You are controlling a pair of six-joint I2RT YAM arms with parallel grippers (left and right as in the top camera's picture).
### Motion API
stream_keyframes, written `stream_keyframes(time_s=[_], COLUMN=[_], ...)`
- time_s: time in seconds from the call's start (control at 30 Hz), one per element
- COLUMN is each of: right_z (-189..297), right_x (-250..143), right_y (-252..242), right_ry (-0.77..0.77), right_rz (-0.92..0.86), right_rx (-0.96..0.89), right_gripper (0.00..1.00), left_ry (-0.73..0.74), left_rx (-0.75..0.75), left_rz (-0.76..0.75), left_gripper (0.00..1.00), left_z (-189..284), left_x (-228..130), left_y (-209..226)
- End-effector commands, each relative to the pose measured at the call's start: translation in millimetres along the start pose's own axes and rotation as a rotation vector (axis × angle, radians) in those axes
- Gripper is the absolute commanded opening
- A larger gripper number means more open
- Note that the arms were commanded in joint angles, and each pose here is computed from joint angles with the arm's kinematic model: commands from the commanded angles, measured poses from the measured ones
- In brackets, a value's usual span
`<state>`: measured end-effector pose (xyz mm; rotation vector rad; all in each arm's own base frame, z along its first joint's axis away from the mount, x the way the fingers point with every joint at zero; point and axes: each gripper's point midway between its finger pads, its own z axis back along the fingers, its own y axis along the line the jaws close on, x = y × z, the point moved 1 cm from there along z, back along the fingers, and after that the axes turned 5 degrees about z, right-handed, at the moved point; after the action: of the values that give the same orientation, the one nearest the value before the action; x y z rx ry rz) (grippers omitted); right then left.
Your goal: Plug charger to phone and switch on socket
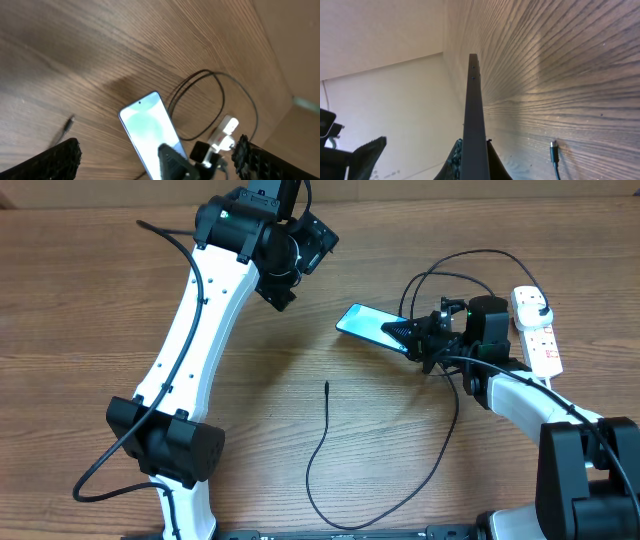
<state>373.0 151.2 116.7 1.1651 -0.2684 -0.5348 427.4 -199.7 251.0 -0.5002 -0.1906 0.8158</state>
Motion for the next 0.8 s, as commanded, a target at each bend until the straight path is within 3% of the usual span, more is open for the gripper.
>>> stream_keyframes(time_s=[0.0, 0.2, 0.3, 0.57, 0.77], right_z=[8.0, 26.0, 32.0, 37.0, 37.7], right_x=[4.7, 22.4, 27.4, 39.7, 48.2], right_y=[9.7, 6.8, 6.4, 37.6, 46.5], right_ry=[0.018, -0.017, -0.025, -0.057, -0.098], right_rz=[-0.009, -0.034, -0.055, -0.134, -0.229], right_rx=[0.045, 0.067, 0.077, 0.188, 0.22], right_gripper=[0.04, 0.03, 0.04, 0.04, 0.04], left_ry=[-0.016, 0.235, 0.245, 0.495, 0.536], left_rx=[-0.022, -0.303, -0.332, -0.499, -0.584], left_rz=[-0.127, -0.169, -0.185, -0.133, -0.089], left_gripper=[1.0, 1.0, 1.0, 1.0, 1.0], left_z=[4.1, 17.4, 12.2, -43.8, -79.8], left_x=[20.0, 30.9, 43.0, 12.8, 2.9], left_y=[0.8, -22.4, -17.5, -16.0, -10.1])
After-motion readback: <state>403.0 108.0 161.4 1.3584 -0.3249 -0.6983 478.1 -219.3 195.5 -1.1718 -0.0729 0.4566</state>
